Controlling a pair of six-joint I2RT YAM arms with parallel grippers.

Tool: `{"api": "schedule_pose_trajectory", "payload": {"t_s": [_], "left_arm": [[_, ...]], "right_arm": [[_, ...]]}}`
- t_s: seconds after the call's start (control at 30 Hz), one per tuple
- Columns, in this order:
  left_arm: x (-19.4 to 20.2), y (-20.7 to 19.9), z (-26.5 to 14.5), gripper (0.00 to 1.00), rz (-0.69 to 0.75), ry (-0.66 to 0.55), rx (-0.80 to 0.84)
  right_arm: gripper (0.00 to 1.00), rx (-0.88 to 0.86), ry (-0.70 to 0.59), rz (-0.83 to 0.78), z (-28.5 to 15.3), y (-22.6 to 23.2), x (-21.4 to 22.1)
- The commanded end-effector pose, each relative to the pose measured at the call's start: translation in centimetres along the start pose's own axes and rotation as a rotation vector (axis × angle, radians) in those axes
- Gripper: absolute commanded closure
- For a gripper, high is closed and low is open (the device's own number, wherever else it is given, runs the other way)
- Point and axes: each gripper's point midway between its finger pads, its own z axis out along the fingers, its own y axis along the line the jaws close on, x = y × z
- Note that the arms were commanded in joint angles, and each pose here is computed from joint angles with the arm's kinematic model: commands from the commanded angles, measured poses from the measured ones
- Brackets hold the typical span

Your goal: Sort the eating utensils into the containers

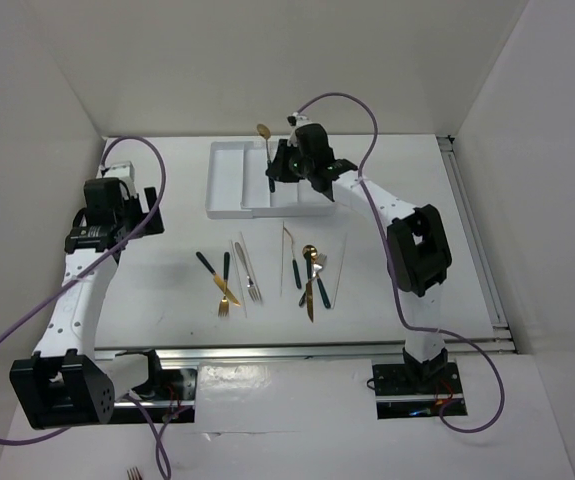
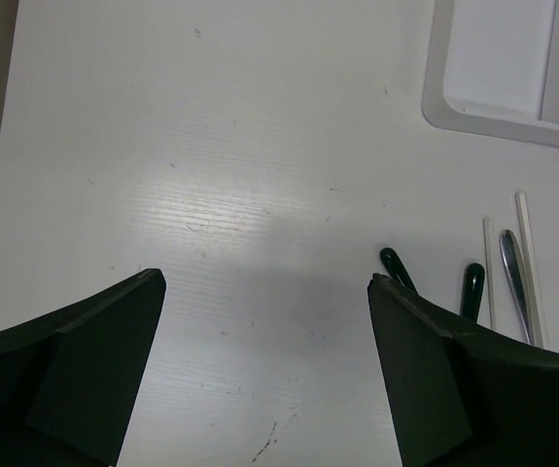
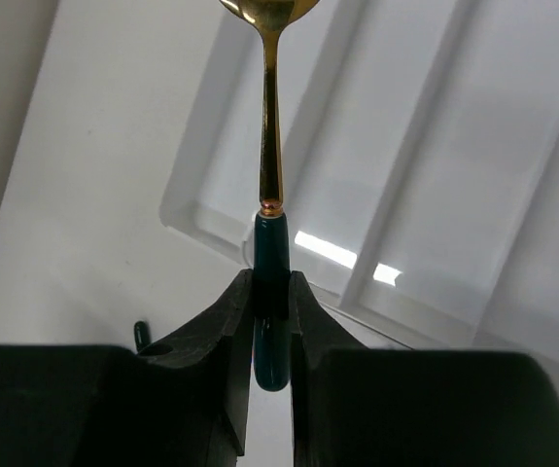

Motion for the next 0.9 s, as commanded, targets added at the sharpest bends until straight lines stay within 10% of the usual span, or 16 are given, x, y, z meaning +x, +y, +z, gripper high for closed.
{"api": "schedule_pose_trajectory", "payload": {"t_s": [0.0, 0.87], "left_arm": [[-1.2, -0.1, -0.8, 0.00, 0.039, -0.024, 0.015], [-0.2, -1.0, 0.8, 0.00, 0.065, 0.035, 0.070]], "right_arm": [[1.00, 0.006, 0.014, 0.104, 0.1, -1.0, -1.0], [1.00, 0.048, 0.093, 0.100, 7.4, -10.1, 3.6]]}}
